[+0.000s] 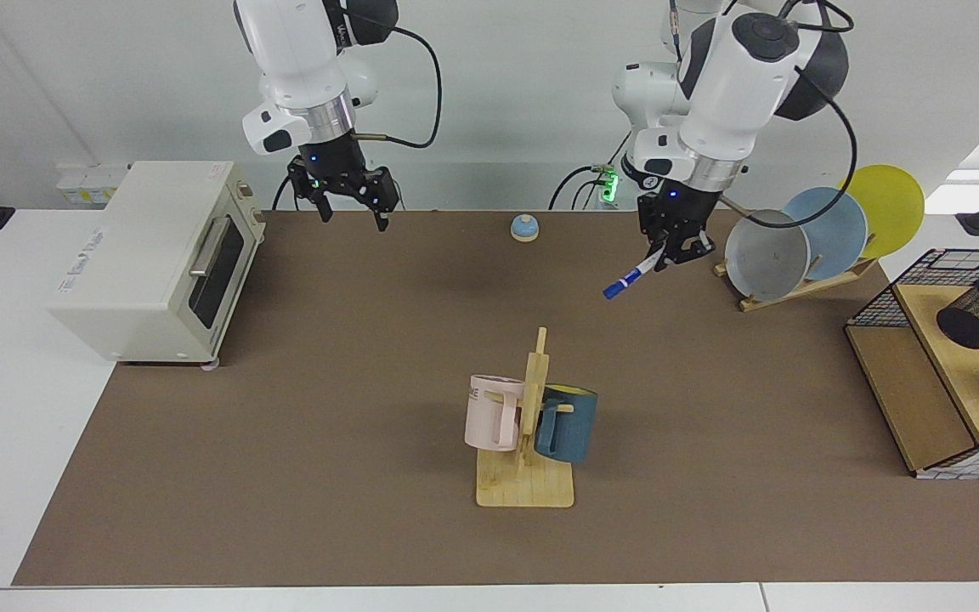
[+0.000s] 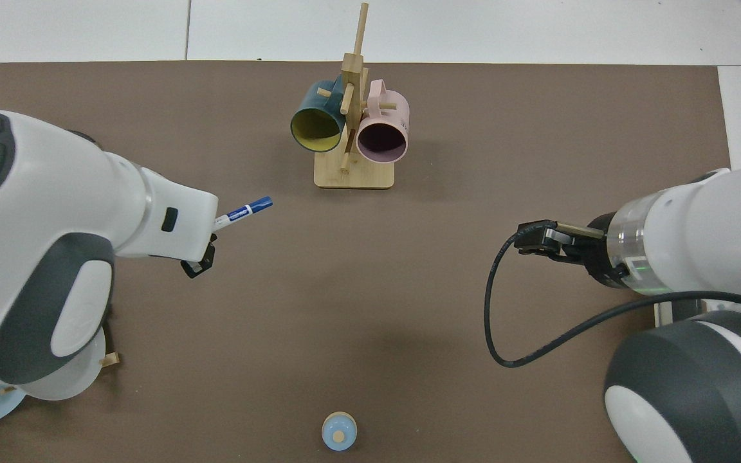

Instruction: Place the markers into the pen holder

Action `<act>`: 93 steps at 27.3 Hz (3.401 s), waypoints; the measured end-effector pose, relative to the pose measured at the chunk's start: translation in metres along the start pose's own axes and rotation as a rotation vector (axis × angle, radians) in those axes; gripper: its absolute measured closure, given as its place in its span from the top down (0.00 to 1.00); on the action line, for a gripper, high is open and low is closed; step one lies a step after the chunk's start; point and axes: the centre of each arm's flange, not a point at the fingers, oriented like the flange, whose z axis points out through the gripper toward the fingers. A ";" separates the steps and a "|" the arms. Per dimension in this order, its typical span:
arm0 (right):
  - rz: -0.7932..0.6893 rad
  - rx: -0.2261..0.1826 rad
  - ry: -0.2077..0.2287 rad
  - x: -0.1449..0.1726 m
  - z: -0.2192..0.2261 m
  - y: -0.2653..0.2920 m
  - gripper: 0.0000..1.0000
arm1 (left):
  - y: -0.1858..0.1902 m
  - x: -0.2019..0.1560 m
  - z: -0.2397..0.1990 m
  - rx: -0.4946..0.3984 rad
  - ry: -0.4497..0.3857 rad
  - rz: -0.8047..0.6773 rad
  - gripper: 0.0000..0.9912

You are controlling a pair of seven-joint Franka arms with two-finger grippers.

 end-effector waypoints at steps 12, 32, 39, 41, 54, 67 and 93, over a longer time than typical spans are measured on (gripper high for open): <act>-0.180 -0.049 -0.021 0.029 -0.022 0.028 1.00 | -0.047 -0.063 -0.045 0.064 -0.092 -0.116 0.16; -0.231 -0.082 -0.043 0.057 -0.032 0.036 1.00 | -0.091 -0.133 -0.090 0.277 -0.459 0.001 0.16; -0.232 -0.082 -0.045 0.058 -0.032 0.037 1.00 | -0.146 -0.197 -0.108 0.297 -0.584 0.167 0.16; -0.233 -0.082 -0.045 0.057 -0.032 0.037 1.00 | -0.163 -0.218 -0.113 0.306 -0.608 0.218 0.16; -0.225 -0.089 -0.065 0.054 -0.028 0.038 1.00 | -0.222 -0.284 -0.102 0.330 -0.803 0.391 0.16; -0.224 -0.084 -0.050 0.055 -0.029 0.037 1.00 | -0.260 -0.354 -0.076 0.280 -0.857 0.460 0.16; -0.223 -0.084 -0.050 0.055 -0.029 0.037 1.00 | -0.292 -0.338 -0.001 0.255 -0.789 0.547 0.16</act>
